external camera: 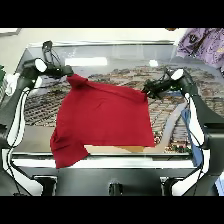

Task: Fold the clothes and pants, and hang the long-sleeved shirts on hangers.

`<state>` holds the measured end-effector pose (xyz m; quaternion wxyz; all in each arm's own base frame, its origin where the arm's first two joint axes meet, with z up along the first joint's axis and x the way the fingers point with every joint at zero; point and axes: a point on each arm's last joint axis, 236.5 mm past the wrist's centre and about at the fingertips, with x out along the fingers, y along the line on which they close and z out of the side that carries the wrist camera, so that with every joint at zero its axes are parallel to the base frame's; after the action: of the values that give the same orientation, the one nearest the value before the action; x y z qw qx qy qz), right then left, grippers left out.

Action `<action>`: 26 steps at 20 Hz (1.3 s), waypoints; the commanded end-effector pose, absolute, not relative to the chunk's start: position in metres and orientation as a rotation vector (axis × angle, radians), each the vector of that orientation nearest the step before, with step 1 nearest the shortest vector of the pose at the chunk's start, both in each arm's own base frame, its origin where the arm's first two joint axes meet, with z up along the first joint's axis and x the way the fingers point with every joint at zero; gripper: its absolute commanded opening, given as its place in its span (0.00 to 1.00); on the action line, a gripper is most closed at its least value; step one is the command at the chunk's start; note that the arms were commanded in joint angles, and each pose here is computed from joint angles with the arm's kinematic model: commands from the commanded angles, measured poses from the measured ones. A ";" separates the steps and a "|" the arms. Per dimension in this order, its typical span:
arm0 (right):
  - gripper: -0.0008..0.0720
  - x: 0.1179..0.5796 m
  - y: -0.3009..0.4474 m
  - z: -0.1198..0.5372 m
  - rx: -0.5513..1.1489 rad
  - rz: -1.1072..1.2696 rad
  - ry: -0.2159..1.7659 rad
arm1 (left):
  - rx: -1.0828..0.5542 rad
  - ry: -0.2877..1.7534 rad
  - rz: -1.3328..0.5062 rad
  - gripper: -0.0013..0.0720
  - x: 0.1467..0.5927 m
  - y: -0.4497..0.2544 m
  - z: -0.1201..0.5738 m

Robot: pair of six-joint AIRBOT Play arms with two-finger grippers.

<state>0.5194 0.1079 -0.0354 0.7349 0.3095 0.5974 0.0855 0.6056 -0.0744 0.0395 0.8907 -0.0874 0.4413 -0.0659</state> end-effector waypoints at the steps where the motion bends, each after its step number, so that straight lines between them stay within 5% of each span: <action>1: 0.71 0.503 0.097 -0.004 0.561 0.270 1.302 | -0.118 1.032 -0.136 0.78 0.571 -0.033 0.058; 5: 0.71 0.466 0.042 0.056 0.327 0.289 1.256 | -0.175 1.148 -0.070 0.78 0.513 0.035 0.086; 11: 0.71 0.331 -0.006 0.017 0.648 0.180 1.335 | -0.463 1.309 0.114 0.78 0.358 0.093 0.032; 13: 0.85 0.287 0.003 -0.012 0.731 0.153 1.398 | -0.534 1.365 0.167 0.78 0.304 0.088 -0.002; 15: 0.85 0.254 0.023 -0.039 0.774 0.168 1.477 | -0.576 1.418 0.185 0.78 0.268 0.076 -0.030; 18: 0.85 0.222 0.044 -0.068 0.847 0.189 1.552 | -0.605 1.491 0.178 0.78 0.243 0.061 -0.052; 26: 0.85 0.224 0.063 -0.089 0.951 0.220 1.499 | -0.620 1.491 0.175 0.78 0.243 0.059 -0.053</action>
<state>0.2267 0.0560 -0.0799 0.6335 0.3998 0.6560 0.0914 0.2451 0.0607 -0.0516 0.6902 -0.2721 0.6660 0.0777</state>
